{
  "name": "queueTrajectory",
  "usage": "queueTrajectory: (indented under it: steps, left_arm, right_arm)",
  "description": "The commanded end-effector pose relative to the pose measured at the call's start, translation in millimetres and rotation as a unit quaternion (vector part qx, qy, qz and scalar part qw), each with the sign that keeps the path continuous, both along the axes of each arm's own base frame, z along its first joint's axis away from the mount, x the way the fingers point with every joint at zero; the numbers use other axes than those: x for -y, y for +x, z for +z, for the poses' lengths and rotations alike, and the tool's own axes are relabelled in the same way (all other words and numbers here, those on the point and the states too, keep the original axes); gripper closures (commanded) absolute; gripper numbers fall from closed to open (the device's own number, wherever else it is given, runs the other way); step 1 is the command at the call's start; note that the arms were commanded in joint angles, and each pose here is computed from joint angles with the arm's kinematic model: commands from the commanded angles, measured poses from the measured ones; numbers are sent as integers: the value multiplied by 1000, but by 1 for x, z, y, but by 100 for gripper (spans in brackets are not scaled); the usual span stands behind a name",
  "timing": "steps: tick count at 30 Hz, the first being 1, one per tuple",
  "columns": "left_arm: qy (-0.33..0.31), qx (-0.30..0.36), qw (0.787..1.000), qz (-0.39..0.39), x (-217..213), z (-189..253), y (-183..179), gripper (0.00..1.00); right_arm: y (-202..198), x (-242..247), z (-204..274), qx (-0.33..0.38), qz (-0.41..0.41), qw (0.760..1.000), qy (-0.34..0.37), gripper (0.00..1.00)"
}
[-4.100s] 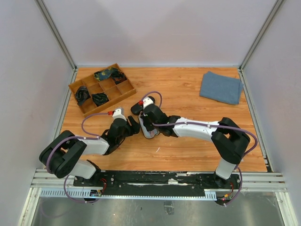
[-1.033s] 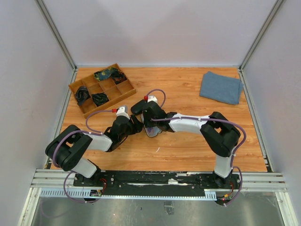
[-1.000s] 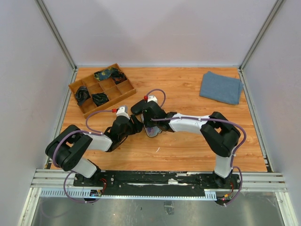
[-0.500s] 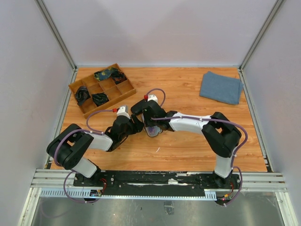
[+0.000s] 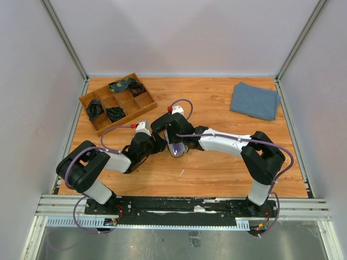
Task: Organize the sunglasses
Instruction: Place the sunglasses in the sunglasses case.
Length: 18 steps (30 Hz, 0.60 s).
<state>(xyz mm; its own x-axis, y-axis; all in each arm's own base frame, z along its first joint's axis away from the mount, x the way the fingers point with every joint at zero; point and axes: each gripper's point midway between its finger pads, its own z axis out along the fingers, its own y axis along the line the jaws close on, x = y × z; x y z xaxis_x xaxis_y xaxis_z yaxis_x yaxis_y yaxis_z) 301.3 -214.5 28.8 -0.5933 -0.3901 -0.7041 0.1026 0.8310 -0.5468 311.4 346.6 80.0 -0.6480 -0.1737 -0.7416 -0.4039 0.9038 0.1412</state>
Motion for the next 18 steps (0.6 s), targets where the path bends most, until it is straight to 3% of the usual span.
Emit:
queueTrajectory:
  steps: [1, 8, 18]
  left_arm:
    - [56, -89, 994, -9, -18, -50, -31, 43]
    - [56, -89, 994, -9, -18, -50, -31, 43]
    - [55, -88, 995, -10, -18, -50, -31, 43]
  right_arm:
    - [5, 8, 31, 35, -11, 999, -1, 59]
    - [4, 27, 44, 60, -26, 998, -19, 56]
    - [11, 93, 53, 89, -98, 989, -65, 39]
